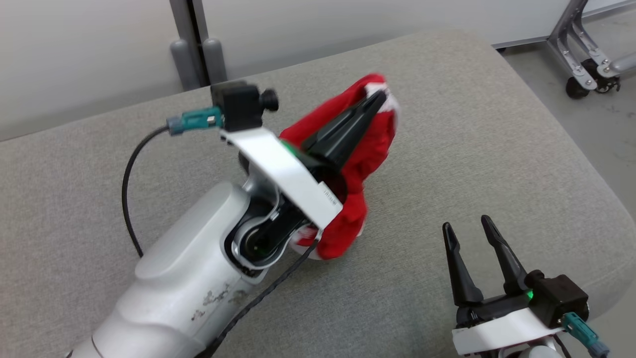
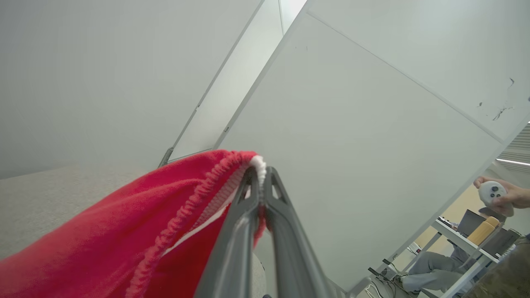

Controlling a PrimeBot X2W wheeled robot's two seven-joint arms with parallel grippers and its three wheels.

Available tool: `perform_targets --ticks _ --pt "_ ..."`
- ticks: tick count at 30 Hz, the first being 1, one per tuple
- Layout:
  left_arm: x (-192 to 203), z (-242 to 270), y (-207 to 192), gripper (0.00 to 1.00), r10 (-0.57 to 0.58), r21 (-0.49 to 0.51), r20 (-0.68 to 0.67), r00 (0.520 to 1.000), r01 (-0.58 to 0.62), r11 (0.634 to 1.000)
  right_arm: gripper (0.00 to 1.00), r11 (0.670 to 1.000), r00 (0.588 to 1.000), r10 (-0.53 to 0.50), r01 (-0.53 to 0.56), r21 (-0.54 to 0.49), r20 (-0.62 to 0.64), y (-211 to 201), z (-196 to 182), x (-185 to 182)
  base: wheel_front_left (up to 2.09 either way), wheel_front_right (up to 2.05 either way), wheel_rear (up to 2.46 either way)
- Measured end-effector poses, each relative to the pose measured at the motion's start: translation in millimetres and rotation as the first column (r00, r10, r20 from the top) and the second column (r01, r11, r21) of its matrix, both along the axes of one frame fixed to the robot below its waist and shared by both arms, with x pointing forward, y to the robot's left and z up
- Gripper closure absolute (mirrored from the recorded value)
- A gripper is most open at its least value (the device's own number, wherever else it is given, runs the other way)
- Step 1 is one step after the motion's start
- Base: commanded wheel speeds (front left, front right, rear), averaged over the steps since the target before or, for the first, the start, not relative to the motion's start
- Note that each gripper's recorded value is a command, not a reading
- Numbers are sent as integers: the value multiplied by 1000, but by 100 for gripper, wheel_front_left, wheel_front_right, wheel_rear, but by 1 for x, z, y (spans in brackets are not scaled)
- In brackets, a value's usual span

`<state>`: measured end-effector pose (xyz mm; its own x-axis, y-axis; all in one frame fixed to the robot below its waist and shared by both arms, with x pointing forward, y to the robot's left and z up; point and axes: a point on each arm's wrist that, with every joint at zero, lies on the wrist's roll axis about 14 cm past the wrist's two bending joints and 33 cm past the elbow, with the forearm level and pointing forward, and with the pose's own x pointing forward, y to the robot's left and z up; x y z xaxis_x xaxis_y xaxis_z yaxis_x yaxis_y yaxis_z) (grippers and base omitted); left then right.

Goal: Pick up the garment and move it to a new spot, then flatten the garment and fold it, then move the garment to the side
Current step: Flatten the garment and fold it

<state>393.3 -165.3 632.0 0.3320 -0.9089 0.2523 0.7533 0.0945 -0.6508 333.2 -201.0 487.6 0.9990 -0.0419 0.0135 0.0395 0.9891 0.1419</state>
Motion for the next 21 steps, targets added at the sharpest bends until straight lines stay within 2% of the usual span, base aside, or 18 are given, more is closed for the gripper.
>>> perform_targets --ticks 3,6,10,13,17,21 --pt "-10 35 -8 100 -37 -59 58 998 41 997 0 999 999 -35 35 1 18 -10 5 -7 0 0 0" --pt "-8 40 3 100 -26 -71 58 998 30 997 0 999 998 -48 48 2 30 -14 9 -11 0 0 0" --pt "-2 -24 40 100 49 46 -37 998 -47 998 0 999 999 -37 37 -10 29 -11 9 -12 0 0 0" --pt "-5 -81 77 100 139 140 -129 982 -120 983 0 1000 1000 -12 12 -10 4 -3 0 -11 0 0 0" --pt "-15 -139 127 100 282 234 -228 932 -229 945 0 1000 999 18 -19 -9 -43 4 -15 -9 0 0 0" --pt "-18 -163 162 100 401 260 -281 872 -333 906 0 998 991 56 -57 -2 -122 6 -39 -10 0 0 0"
